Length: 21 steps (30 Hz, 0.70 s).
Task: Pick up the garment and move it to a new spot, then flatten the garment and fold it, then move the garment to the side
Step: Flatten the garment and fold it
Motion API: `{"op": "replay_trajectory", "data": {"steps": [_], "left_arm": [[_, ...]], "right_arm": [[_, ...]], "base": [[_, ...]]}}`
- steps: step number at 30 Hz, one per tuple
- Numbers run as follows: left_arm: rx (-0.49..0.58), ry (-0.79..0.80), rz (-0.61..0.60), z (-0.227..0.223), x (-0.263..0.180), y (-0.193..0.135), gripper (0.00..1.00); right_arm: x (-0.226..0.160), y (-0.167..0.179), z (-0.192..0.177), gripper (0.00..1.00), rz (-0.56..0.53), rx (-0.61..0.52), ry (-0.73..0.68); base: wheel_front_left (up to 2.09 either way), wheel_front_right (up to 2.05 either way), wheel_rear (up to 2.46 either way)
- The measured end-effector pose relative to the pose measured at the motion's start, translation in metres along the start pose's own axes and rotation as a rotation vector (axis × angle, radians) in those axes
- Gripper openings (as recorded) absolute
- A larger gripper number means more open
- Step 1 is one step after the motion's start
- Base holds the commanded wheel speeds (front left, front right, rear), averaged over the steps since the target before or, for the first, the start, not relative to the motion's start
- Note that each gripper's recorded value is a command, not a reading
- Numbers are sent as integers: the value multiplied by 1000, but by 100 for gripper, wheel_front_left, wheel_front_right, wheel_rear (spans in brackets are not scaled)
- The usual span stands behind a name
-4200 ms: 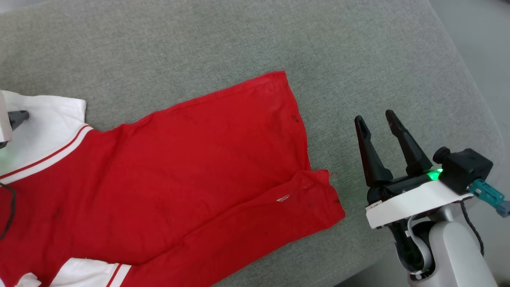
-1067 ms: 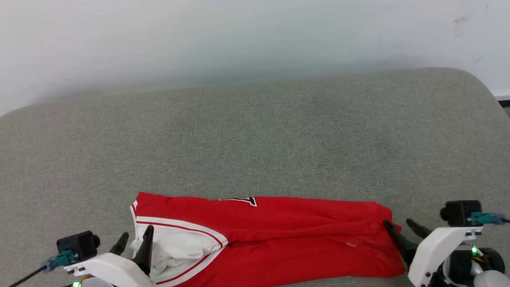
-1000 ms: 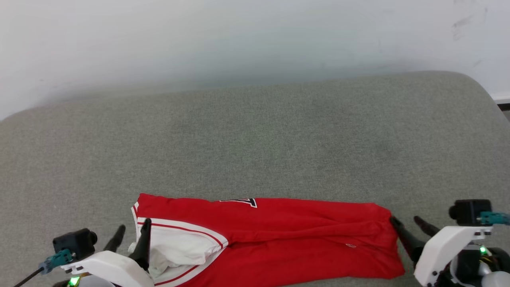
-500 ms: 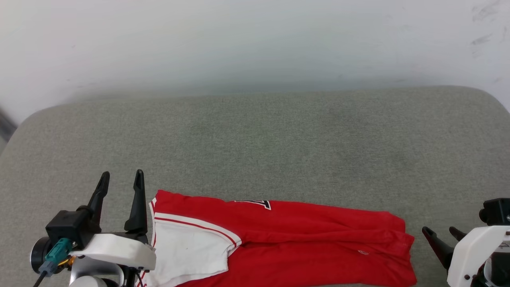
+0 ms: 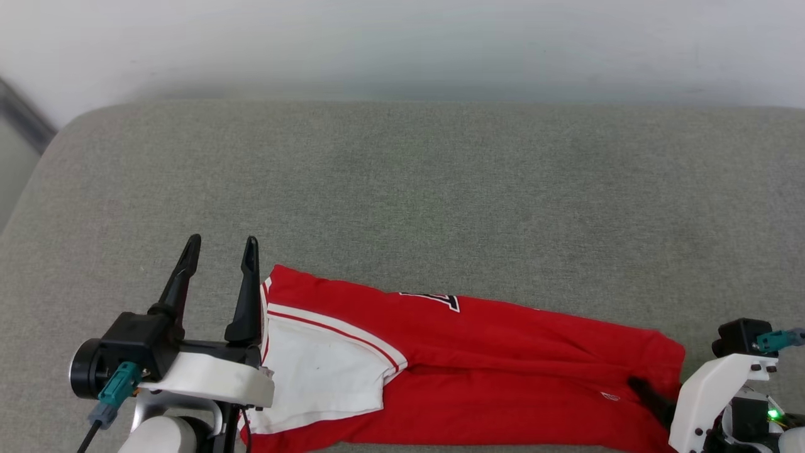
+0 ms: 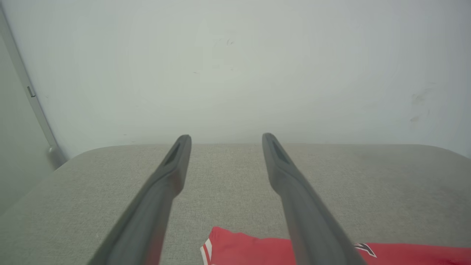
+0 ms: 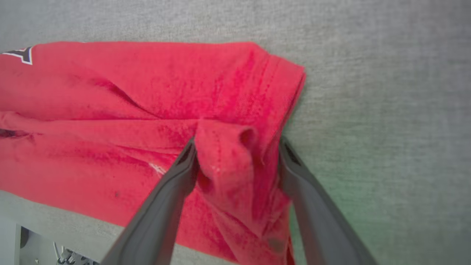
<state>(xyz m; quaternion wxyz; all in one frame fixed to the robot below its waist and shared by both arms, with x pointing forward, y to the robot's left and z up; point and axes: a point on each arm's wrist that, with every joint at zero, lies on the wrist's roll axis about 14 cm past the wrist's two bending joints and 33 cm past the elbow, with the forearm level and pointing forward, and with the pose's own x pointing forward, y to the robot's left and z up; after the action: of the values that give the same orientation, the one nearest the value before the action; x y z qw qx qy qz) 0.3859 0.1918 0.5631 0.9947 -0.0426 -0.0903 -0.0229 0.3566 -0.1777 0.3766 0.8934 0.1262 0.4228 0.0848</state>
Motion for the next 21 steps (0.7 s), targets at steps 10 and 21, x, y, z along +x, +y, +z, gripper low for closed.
{"op": "replay_trajectory", "data": {"steps": [10,21], "left_arm": [[-6,4,23,-3,1,3,100],[16,3,9,2,-7,-1,100]], "right_arm": [[16,14,-8,0,56,-3,90],[-8,-1,21,0,25,-24,-23]], "base": [[0,0,0],[0,0,0]]}}
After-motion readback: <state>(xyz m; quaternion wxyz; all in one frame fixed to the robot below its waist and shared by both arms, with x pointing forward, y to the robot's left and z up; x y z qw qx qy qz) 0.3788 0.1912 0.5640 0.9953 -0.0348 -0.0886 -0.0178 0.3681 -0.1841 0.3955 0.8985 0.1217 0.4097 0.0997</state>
